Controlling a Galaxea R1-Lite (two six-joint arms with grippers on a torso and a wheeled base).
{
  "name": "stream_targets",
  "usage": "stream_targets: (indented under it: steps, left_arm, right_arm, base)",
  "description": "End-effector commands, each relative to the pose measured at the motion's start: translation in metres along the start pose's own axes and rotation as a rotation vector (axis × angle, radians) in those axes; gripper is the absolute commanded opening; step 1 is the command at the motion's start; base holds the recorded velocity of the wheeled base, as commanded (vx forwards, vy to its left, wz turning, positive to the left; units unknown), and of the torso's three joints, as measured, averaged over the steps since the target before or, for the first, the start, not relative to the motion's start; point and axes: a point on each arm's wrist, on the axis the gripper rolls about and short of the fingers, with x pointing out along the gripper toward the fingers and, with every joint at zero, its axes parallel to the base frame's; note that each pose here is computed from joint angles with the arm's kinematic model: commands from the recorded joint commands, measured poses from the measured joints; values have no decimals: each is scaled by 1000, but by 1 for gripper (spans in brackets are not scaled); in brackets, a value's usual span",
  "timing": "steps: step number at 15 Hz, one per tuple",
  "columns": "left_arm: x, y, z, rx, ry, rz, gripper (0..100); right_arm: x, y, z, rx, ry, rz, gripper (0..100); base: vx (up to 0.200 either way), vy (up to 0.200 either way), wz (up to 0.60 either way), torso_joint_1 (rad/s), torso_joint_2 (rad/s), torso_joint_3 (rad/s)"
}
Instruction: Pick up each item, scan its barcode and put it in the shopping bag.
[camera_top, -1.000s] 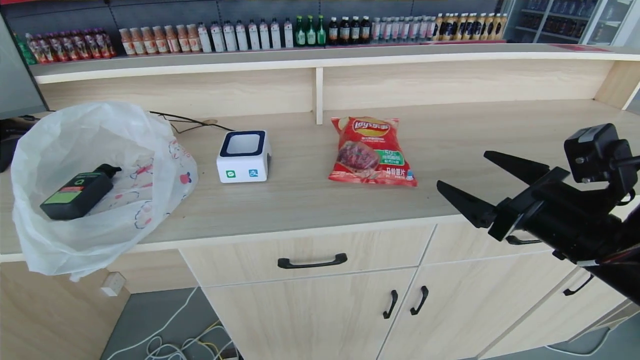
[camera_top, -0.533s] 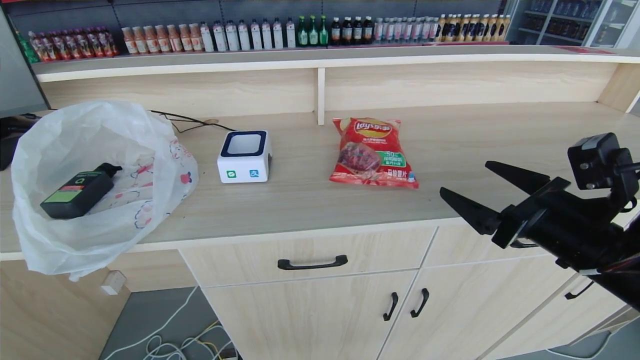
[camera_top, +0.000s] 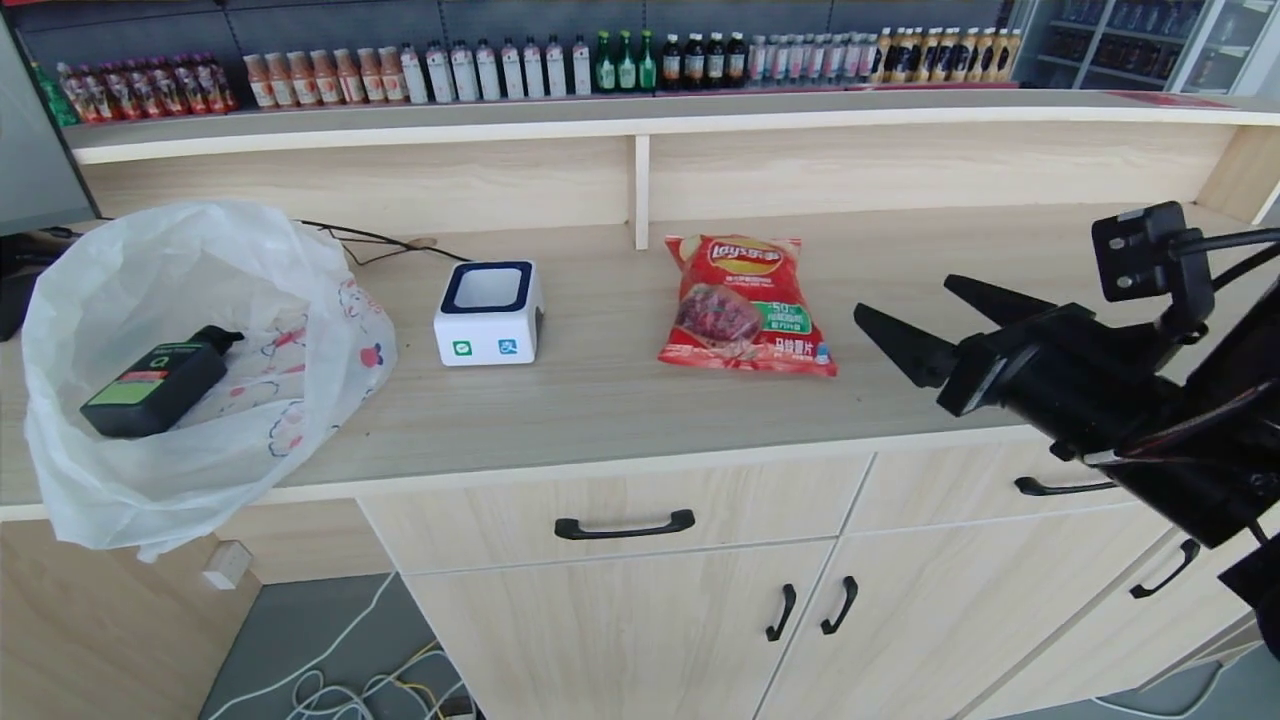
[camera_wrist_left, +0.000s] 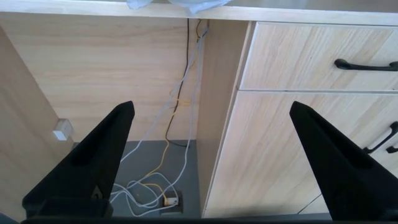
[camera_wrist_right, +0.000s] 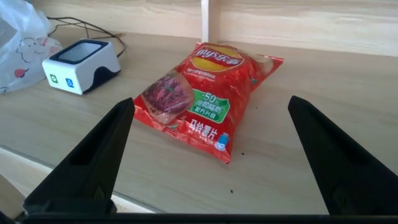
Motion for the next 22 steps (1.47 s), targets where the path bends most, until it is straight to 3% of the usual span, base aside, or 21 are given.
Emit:
stream_targets:
  steps: [1,5,7,9,10,11,13,19,22]
  left_arm:
    - [0,0,0,0,0,0,100]
    - [0,0,0,0,0,0,100]
    - [0,0,0,0,0,0,100]
    - [0,0,0,0,0,0,100]
    - [0,0,0,0,0,0,100]
    - [0,0,0,0,0,0,100]
    - [0,0,0,0,0,0,100]
    - [0,0,0,0,0,0,100]
    - [0,0,0,0,0,0,100]
  right_arm:
    - [36,22,-24,28,84,19,100]
    - [69,29,-6,33,198,12,100]
    - [87,34,5,55,271,-57,100]
    - [114,34,13,42,222,-113,100]
    - [141,38,30,9,120,-112,100]
    - [153,43,34,18,81,-119,100]
    - [166,52,41,44,54,-109,100]
    - [177,32,61,42,333,-150,100]
    - [170,34,22,93,627,-163,100]
  base:
    - [0,0,0,0,0,0]
    - [0,0,0,0,0,0]
    - [0,0,0,0,0,0]
    - [0,0,0,0,0,0]
    - [0,0,0,0,0,0]
    - [0,0,0,0,0,0]
    - [0,0,0,0,0,0]
    - [0,0,0,0,0,0]
    - [0,0,0,0,0,0]
